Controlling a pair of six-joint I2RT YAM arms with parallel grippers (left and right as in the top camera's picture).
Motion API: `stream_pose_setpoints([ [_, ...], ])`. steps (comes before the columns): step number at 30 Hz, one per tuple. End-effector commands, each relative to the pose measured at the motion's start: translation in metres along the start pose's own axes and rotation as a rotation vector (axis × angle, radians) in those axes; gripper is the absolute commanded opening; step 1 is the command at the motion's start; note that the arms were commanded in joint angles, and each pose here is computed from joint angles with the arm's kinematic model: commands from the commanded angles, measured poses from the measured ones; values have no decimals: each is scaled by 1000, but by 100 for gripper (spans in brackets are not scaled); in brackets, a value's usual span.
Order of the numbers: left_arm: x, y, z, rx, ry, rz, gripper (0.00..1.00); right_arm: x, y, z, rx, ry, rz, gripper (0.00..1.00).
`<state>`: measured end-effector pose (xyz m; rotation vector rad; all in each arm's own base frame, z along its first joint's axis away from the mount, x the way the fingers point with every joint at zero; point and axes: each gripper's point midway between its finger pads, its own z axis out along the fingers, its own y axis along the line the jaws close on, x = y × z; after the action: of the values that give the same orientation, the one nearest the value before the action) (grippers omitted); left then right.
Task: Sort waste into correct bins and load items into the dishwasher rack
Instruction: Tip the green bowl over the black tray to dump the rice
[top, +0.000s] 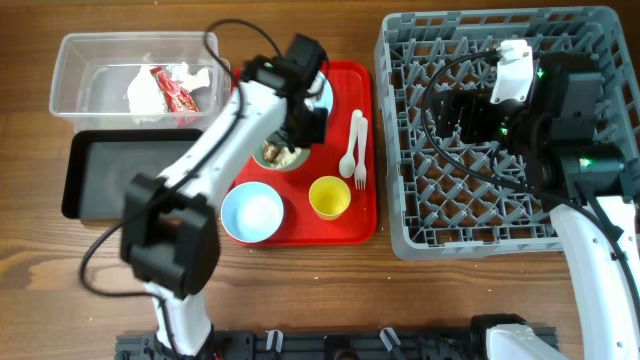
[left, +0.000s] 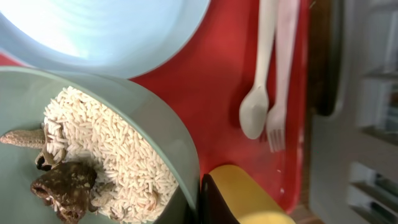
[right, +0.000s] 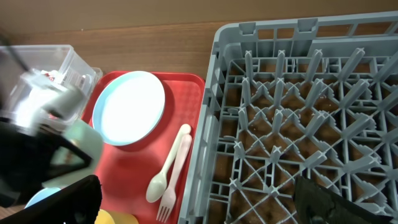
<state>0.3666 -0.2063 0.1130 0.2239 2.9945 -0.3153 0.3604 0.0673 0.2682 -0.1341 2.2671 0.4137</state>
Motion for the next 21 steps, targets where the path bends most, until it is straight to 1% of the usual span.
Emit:
stream_pose_setpoints([
  [1, -10, 26, -63, 43, -104, -127, 4, -8, 3, -2, -19, -15, 9, 100],
  [2, -7, 37, -70, 42, -99, -160, 4, -8, 3, -2, -20, -17, 8, 99],
  [5, 10, 90, -97, 75, -58, -313, 4, -9, 3, -2, -20, -20, 8, 100],
  [10, 32, 154, -115, 218, -31, -414, 4, -9, 4, -2, -20, -21, 7, 100],
  [12, 36, 168, -114, 306, -47, -422, 4, -9, 4, -2, -20, -21, 10, 100],
  [14, 39, 181, -112, 419, -91, -439, 4, -9, 4, -2, -21, -20, 10, 100],
  [18, 37, 217, -114, 657, -291, -498, 4, -9, 4, -2, -21, -20, 11, 100],
  [21, 39, 243, -114, 752, -418, -552, 4, -9, 4, -2, -20, -20, 27, 100],
])
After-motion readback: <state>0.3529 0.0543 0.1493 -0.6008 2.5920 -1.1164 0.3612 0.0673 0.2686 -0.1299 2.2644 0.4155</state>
